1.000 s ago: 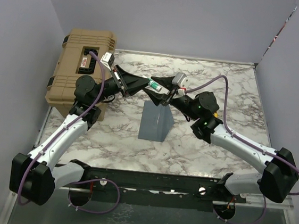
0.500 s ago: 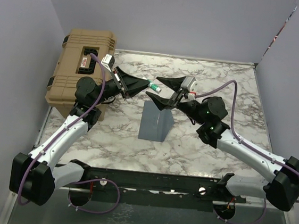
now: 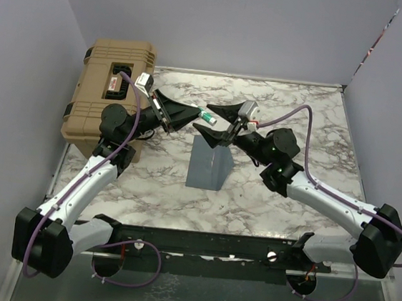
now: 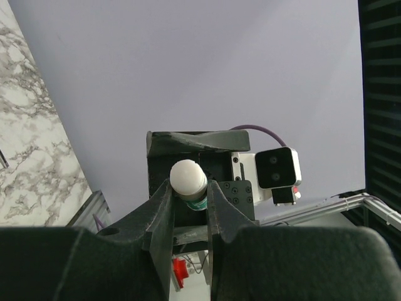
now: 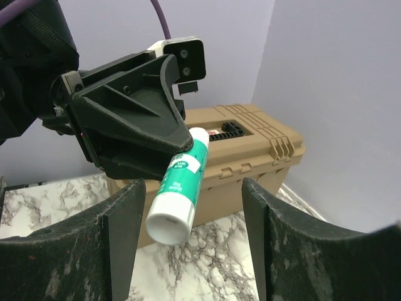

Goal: Place the letter into the envelope and seal it

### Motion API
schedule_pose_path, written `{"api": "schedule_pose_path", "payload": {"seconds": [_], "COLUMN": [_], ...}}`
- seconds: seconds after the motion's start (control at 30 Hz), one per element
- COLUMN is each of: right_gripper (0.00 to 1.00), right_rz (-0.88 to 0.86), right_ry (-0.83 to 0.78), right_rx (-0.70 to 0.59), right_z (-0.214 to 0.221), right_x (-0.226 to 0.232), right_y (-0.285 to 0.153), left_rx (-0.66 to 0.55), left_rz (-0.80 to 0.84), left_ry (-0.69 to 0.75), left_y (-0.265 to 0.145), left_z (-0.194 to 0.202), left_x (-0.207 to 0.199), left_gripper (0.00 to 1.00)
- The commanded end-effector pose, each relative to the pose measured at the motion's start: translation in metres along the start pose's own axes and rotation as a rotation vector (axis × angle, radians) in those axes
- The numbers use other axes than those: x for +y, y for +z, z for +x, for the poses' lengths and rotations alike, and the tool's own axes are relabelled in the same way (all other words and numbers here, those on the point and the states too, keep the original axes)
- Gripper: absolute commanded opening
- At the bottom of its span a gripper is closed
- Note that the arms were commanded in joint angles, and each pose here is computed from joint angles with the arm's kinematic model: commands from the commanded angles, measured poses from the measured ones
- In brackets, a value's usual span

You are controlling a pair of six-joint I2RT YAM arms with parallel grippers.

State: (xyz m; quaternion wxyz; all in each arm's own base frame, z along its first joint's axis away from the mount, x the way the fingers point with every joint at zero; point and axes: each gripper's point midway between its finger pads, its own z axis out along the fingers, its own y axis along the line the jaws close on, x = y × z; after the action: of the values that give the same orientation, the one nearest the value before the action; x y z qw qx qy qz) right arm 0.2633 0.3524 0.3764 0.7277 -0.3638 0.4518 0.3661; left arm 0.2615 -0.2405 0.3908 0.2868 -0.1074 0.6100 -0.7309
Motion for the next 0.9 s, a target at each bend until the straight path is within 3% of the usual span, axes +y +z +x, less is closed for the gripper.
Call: {"api": "schedule_pose_path", "payload": {"seconds": [0.0,0.37,0.47,0.57,0.77,0.87], "right_gripper": [0.65,0.63,0.54,0.37,0.2,0.03], "right_rz": [0.016,0.043,0.057,0.061,0.075,0.104], "right_ry": [0.0,0.012,0.014,0.017,0.025,0.044], "right_rx": [-0.092,-0.093,-0.084,-0.082,-0.089,-0.074], "right_z": [-0.024,-0.021,-0.019,-0.02,-0.021,-0.019], "right_x": [-0.004,-0.009,-0.012,-0.014,-0.017,-0.021], "right_y": [0.006,0.011,0.014,0.017,0.018,0.017], "left_rx": [0.006,0.009,0.009,0.01,0.011,0.01], "left_rz": [0.026,0.025,0.025,0.023,0.024,0.02], "left_ry": [0.024,0.027,0.028,0.027,0.032,0.031], "left_y": [-0.002,-0.001,-0.001,-0.001,-0.001,-0.001], "left_z": [0.003,0.002,0.002,0.002,0.002,0.002], "left_x": [-0.01,-0.009,-0.009,-0.009,-0.009,-0.007], "left_gripper": [0.0,0.0,0.0,0.0,0.0,0.0]}}
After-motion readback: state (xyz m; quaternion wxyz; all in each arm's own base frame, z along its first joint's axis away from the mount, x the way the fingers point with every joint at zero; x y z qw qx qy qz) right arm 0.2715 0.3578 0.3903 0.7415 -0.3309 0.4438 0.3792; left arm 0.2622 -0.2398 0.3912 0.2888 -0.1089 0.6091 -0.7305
